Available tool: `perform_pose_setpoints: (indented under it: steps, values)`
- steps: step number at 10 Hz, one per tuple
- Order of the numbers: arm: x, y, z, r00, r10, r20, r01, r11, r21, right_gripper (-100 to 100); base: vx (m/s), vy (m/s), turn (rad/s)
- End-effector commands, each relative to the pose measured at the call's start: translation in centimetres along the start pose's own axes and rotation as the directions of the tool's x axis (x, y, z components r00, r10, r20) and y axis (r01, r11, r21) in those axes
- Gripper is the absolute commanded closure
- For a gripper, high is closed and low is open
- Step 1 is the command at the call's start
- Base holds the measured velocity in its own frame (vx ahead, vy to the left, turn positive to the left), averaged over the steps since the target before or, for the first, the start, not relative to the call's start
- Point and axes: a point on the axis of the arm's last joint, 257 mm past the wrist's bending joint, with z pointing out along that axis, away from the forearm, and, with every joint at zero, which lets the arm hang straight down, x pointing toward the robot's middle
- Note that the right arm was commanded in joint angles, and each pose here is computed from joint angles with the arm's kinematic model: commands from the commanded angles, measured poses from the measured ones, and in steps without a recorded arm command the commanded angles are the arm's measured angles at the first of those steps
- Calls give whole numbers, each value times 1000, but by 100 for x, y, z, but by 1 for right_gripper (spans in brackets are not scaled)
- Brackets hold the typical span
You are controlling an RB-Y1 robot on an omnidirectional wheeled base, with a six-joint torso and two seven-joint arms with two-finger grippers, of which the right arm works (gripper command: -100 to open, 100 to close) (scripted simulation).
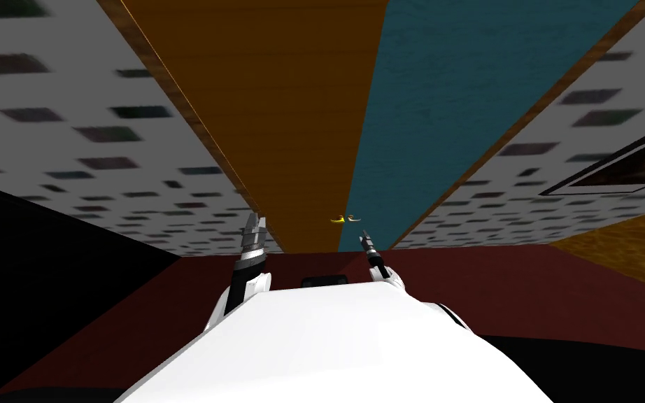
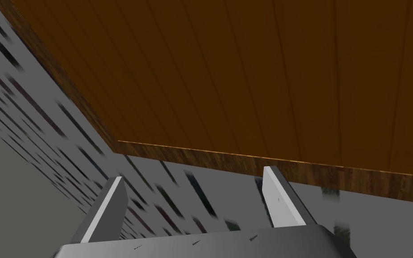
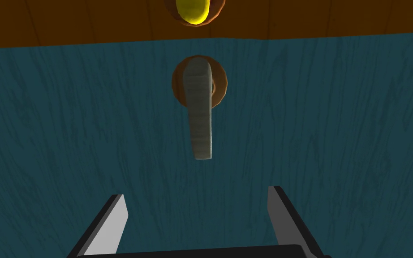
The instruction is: Pull the door open
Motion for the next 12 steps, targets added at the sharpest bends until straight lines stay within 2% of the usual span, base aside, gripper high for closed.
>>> perform_pose_setpoints:
  steps: [1,4,6,8,9,10,11,12]
  values:
    - [-347,-61,-148,998,-12,61,10,1000,19,-100,-6,-24,147]
    - [-852,-115,-368,987,-29,157,23,999,43,-100,3,-31,142]
    - [-1156,-124,-510,975,-39,218,28,998,53,-100,37,-46,174]
    - [-1156,-124,-510,975,-39,218,28,998,53,-100,36,-38,19]
    - [-1313,-117,-580,967,-41,253,28,998,54,-100,50,-46,199]
    - [-1306,-68,-546,967,-41,250,31,999,42,-100,52,-58,124]
    - [-1313,-117,-580,967,-41,253,28,998,54,-100,33,-29,-4]
    - [-1343,-97,-573,963,-34,268,23,999,45,-100,85,-44,181]
